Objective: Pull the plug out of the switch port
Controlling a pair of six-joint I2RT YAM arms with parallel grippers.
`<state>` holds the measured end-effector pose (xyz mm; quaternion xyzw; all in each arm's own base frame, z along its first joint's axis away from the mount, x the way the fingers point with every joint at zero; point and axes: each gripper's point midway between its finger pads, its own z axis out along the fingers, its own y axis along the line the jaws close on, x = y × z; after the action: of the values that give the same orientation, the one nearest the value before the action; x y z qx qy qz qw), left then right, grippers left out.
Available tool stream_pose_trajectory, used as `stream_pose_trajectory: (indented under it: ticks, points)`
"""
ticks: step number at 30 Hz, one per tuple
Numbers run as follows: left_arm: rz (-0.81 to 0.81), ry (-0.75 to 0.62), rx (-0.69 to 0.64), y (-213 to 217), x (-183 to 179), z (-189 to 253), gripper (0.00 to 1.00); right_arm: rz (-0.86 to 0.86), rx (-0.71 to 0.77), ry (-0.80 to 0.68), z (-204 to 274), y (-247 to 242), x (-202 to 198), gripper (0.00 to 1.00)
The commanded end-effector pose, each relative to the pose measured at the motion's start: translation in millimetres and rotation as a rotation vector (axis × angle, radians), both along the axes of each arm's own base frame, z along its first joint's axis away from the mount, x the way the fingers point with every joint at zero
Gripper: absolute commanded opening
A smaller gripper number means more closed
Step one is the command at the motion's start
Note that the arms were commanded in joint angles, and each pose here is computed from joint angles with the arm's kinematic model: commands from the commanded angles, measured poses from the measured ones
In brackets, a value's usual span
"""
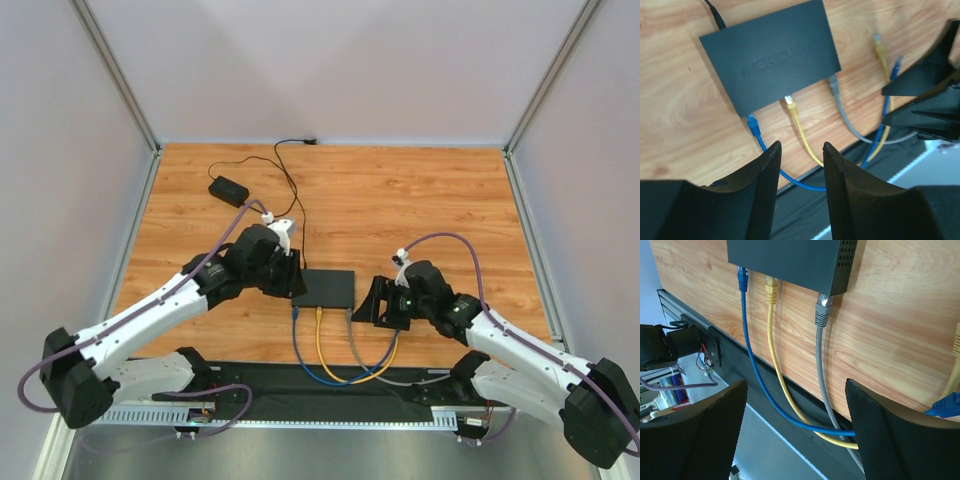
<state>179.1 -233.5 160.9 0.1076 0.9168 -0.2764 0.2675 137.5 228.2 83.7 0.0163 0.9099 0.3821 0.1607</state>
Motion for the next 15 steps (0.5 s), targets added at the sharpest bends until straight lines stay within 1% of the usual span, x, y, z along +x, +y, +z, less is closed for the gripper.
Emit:
stream_pose_trajectory:
  ticks: [1, 3, 4, 5, 6, 7, 8, 9, 10, 11, 12, 13, 15]
  points:
    - [-0.07, -0.14, 0.108, -10.7, 29.9, 0.4, 0.47, -0.04, 0.055, -0.098, 10.6, 5.4, 15.8, 0.8]
    - [-0.108, -0.204, 0.181, -19.9, 34.6, 2.3, 0.47, -0.052, 0.052, -0.088, 5.7, 3.2, 14.4, 0.8]
    - [-0.098, -0.209, 0.253, -20.2, 42.3, -9.2, 0.46, -0.051, 0.051, -0.082, 4.2, 3.2, 13.3, 0.8]
    - [-0.101, -0.216, 0.273, -26.1, 46.1, -4.9, 0.44, -0.054, 0.045, -0.07, 1.0, 2.5, 12.3, 0.8]
    - [-0.103, -0.183, 0.332, -28.7, 50.9, -21.1, 0.4, -0.061, 0.038, -0.066, -0.3, 1.8, 13.2, 0.8]
    - [-0.1, -0.155, 0.387, -25.0, 52.1, -29.4, 0.31, -0.072, 0.022, -0.051, -4.4, -0.7, 12.3, 0.79]
    - [-0.099, -0.155, 0.394, -33.4, 59.4, -23.1, 0.28, -0.089, 0.007, -0.043, -8.7, -2.9, 13.5, 0.78]
    - [-0.106, -0.137, 0.425, -36.0, 61.9, -28.6, 0.26, -0.101, 0.001, -0.035, -11.1, -4.3, 14.1, 0.78]
    - [-0.123, -0.079, 0.505, -34.7, 61.2, -50.5, 0.19, -0.109, 0.0, -0.033, -12.9, -4.5, 14.6, 0.78]
    - [-0.118, -0.09, 0.512, -42.5, 68.5, -46.2, 0.17, -0.118, 0.0, -0.033, -14.7, -4.4, 15.9, 0.76]
    - [-0.123, -0.066, 0.566, -43.3, 69.8, -61.6, 0.14, -0.125, 0.021, -0.043, -14.9, -1.9, 18.8, 0.75]
    - [-0.118, -0.058, 0.581, -45.1, 71.8, -62.1, 0.08, -0.126, 0.034, -0.046, -15.1, -0.1, 19.7, 0.74]
    - [-0.105, -0.024, 0.605, -46.0, 71.3, -76.2, 0.02, -0.127, 0.077, -0.05, -15.4, 6.1, 22.1, 0.73]
